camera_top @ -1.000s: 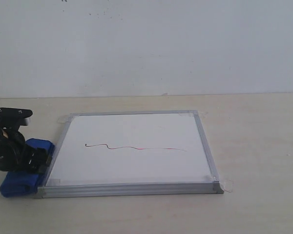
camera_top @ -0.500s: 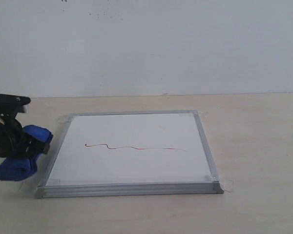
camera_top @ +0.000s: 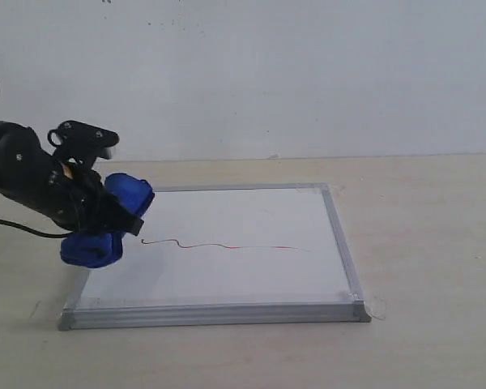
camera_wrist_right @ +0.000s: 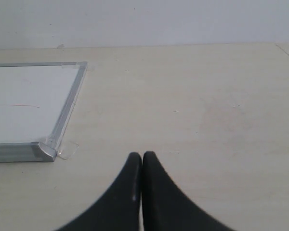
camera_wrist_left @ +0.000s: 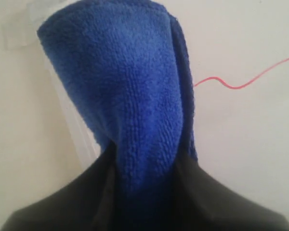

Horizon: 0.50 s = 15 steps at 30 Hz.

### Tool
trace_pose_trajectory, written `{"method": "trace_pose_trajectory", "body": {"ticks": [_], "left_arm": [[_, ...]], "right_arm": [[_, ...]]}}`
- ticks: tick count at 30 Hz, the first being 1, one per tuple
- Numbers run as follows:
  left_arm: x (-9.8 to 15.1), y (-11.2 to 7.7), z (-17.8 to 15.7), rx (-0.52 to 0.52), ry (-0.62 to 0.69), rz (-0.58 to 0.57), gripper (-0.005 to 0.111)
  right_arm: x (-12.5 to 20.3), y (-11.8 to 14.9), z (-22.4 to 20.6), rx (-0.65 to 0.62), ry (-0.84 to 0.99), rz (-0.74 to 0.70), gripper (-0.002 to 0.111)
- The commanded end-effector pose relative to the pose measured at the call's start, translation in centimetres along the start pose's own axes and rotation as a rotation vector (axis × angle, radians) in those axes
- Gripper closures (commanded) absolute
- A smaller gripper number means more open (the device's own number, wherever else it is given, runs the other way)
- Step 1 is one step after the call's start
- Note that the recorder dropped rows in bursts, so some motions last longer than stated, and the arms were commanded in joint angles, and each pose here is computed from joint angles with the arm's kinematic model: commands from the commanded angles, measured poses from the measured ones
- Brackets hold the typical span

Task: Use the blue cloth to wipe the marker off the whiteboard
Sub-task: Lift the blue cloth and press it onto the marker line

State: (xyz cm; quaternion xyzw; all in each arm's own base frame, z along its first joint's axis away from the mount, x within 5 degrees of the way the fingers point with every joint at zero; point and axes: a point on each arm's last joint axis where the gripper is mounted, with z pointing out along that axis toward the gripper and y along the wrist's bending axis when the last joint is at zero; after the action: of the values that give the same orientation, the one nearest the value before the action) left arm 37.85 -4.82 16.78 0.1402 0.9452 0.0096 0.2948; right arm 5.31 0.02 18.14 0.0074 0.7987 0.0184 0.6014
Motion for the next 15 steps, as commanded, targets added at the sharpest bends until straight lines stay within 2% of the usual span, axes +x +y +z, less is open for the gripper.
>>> {"method": "trace_pose_trajectory", "body": {"ticks": [1,4,9,12,15], "left_arm": [[-0.7,-0.8,3.0,0.016,0.005,0.010,0.103],[-1.6,-0.6,5.2,0.007,0.013,0.046,0.103],[-2.1,-0.4,7.8,-0.007,0.104,0.151,0.103],[-1.7,-1.4,8.3,0.010,0.141,0.187,0.103],[-1.3,-3.5,8.4,0.045,0.192,0.293,0.103]], "right_arm": [[0.1,-0.1,0.0,0.010,-0.004,-0.004,0.108],[0.1,-0.1,0.0,0.010,-0.004,-0.004,0.108],[0.1,-0.1,0.0,0.010,-0.004,-0.004,0.108],[0.1,-0.1,0.0,0.010,-0.004,-0.004,0.108],[0.1,-0.1,0.0,0.010,-0.004,-0.004,0.108]]}}
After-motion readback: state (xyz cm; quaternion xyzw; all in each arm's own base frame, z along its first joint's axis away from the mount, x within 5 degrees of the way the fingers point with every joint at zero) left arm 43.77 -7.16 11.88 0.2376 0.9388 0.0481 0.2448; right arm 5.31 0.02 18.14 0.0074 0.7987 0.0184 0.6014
